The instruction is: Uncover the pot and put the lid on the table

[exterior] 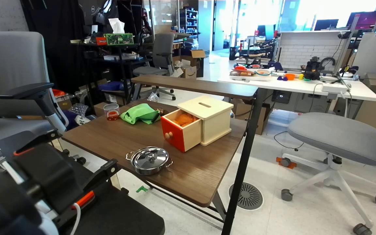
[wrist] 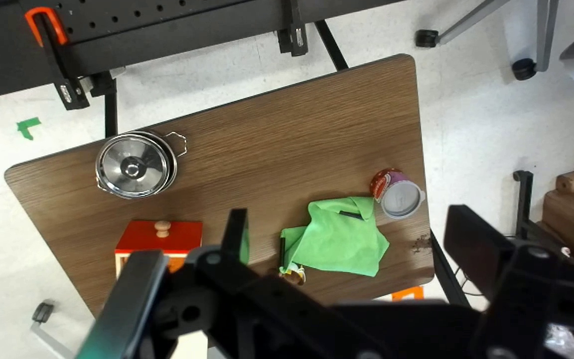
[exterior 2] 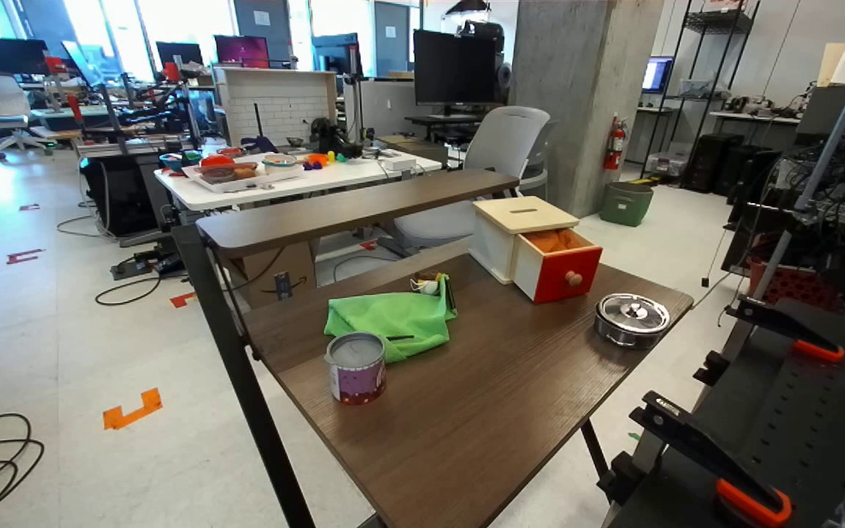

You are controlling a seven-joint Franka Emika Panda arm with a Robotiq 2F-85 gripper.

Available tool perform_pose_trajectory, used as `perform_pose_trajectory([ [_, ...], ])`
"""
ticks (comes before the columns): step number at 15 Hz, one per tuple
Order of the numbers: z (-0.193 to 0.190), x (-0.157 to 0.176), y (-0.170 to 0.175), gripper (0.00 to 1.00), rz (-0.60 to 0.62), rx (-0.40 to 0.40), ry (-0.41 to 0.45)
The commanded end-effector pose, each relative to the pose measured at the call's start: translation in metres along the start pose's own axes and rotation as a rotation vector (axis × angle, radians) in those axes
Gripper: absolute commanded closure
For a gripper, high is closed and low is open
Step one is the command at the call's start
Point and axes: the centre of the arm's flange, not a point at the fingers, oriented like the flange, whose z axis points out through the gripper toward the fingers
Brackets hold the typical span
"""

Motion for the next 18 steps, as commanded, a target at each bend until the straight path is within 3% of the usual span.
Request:
perform_pose_trajectory([
  [1, 0.020, 0.030, 0.030, 0.00, 0.017, 0.012, -0.006],
  [12, 0.127, 0.066, 0.130, 0.00, 0.105, -0.006, -0.066],
  [18, 0.189, 0.081, 0.184, 0.00, 0.134, -0.077, -0.082],
])
